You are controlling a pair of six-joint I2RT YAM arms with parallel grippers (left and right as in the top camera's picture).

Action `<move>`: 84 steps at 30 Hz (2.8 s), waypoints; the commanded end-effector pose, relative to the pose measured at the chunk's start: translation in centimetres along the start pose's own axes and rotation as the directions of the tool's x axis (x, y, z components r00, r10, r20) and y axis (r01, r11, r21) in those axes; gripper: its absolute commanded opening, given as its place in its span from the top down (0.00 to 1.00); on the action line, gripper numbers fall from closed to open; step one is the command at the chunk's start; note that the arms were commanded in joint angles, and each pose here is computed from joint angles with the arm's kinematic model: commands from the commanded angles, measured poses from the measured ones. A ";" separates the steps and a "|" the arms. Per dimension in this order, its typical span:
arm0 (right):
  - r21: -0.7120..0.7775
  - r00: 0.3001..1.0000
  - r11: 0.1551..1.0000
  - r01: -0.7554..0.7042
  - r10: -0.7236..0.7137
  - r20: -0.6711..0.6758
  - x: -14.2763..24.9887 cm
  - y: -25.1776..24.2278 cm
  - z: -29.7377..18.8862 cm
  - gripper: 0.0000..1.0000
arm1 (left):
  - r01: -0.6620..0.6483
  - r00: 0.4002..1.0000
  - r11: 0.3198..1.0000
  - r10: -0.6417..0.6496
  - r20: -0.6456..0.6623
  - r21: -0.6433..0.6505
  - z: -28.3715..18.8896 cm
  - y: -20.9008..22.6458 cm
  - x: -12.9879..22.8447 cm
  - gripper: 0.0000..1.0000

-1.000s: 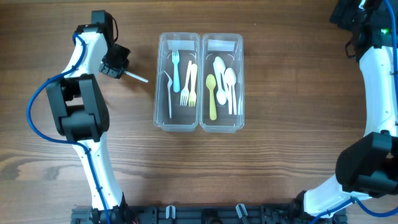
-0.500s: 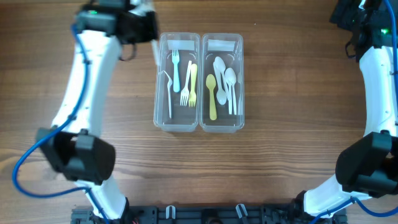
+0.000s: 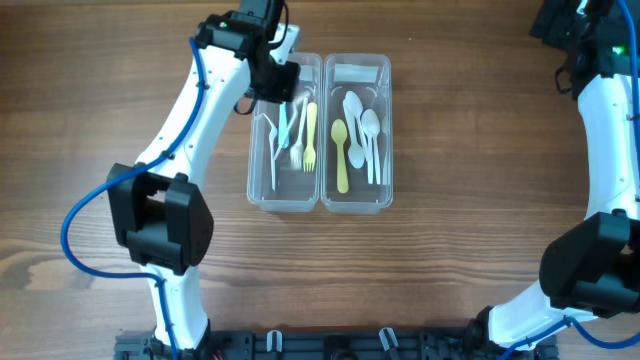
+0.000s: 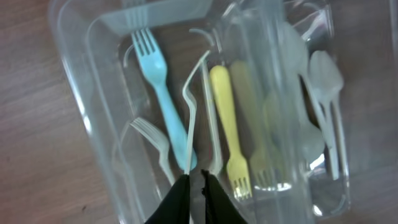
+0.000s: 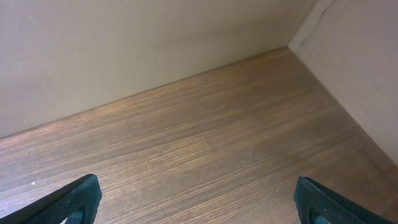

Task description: Pack container

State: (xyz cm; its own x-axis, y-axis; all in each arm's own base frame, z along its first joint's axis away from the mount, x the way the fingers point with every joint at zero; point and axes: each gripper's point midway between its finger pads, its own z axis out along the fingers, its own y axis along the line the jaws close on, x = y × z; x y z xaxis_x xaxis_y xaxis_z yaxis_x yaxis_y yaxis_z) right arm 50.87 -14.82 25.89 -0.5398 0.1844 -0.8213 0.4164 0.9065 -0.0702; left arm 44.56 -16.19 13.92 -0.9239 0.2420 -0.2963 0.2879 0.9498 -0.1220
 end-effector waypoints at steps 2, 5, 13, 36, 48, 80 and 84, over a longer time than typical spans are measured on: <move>0.013 0.999 1.000 -0.017 0.017 0.034 -1.3 -0.3 -0.8 0.01 | 0.042 0.998 0.999 -0.043 -0.049 -0.026 1.5 1.0 0.9 0.28; 0.013 0.999 1.000 -0.017 0.017 0.033 -1.3 -0.3 -0.8 0.00 | 0.041 0.999 0.999 -0.041 0.008 -0.009 1.2 1.0 -0.5 0.17; 0.013 0.999 1.000 -0.017 0.017 0.033 -1.3 -0.3 -0.8 0.00 | 0.318 0.907 0.929 -0.240 0.345 -0.190 -10.9 13.3 -3.6 0.00; -0.051 0.996 0.999 0.011 -0.007 0.089 -3.1 2.3 -6.4 0.00 | 0.465 0.846 0.869 -0.382 0.372 -0.167 -12.8 20.7 -1.1 0.00; -0.348 0.858 0.911 0.222 -0.013 0.513 -3.7 3.3 -37.4 0.00 | 0.465 0.846 0.869 -0.382 0.372 -0.167 -12.8 20.7 -1.1 0.00; -0.465 0.762 0.881 0.089 0.240 0.601 19.0 3.5 -23.6 0.00 | 0.465 0.846 0.869 -0.382 0.372 -0.167 -12.8 20.7 -1.1 0.00; -0.456 0.749 0.885 0.093 0.239 0.618 19.2 2.9 -24.2 0.00 | 0.465 0.846 0.869 -0.382 0.372 -0.167 -12.8 20.7 -1.1 0.00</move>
State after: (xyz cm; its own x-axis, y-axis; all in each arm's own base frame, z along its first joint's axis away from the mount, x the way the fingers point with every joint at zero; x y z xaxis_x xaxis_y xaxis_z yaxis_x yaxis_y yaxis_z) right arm 24.48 0.53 23.42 0.1298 0.1387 -0.9818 -0.0078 0.9903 0.1388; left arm 48.25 5.69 23.03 -0.8112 -0.2203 -0.5417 -0.2185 0.9734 -0.0687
